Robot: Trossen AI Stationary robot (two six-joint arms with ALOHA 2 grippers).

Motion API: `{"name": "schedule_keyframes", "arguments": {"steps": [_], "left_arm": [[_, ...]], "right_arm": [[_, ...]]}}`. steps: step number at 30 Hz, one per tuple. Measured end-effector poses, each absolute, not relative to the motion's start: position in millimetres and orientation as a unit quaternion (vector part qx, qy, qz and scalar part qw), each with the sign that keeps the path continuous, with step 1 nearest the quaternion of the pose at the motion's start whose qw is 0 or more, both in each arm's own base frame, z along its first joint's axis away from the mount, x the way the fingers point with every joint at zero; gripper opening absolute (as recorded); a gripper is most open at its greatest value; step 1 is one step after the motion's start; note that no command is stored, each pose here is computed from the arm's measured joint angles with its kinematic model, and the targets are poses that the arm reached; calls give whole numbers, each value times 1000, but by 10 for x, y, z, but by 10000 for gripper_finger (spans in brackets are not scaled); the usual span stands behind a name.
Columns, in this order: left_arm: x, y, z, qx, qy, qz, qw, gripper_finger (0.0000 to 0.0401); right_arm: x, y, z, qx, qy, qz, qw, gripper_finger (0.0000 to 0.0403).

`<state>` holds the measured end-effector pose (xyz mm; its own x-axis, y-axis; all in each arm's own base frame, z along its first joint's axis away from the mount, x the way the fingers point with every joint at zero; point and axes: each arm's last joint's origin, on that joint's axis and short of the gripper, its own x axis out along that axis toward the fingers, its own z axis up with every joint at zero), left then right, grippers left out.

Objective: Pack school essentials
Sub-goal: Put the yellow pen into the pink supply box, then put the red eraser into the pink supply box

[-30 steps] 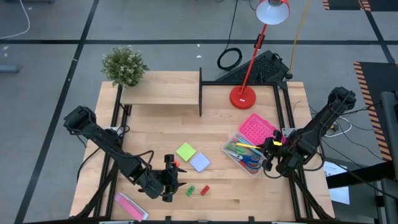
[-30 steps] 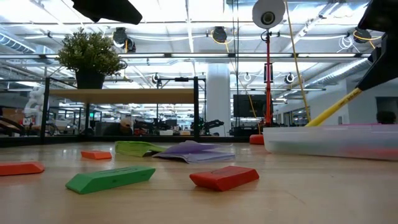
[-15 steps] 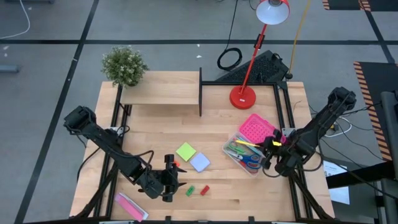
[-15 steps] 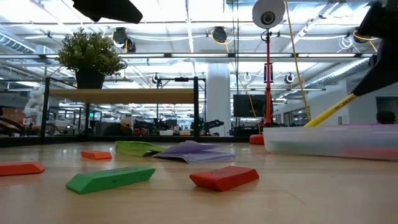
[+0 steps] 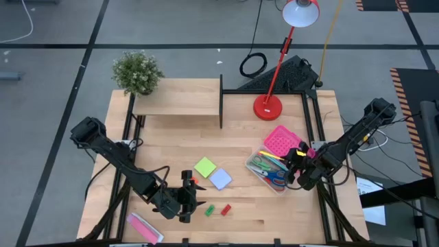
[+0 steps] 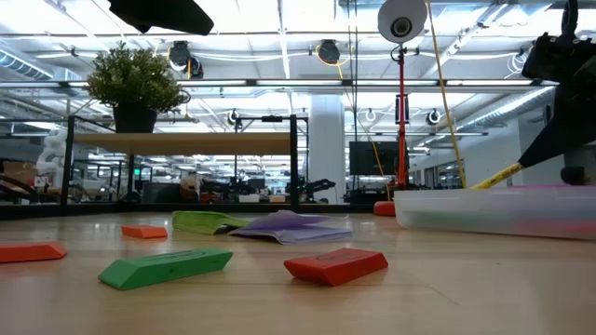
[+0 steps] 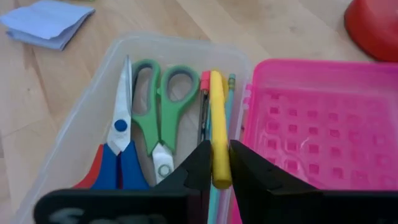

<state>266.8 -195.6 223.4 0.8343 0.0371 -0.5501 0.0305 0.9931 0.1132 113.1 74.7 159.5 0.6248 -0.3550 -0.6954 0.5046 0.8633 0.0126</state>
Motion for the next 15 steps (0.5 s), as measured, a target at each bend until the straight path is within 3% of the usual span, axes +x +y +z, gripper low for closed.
{"name": "schedule_keyframes", "arguments": {"steps": [15], "left_arm": [[2664, -1963, 2226, 47, 296, -10, 954, 214]], "right_arm": [[1186, 793, 1671, 128, 341, -215, 906, 172]]}}
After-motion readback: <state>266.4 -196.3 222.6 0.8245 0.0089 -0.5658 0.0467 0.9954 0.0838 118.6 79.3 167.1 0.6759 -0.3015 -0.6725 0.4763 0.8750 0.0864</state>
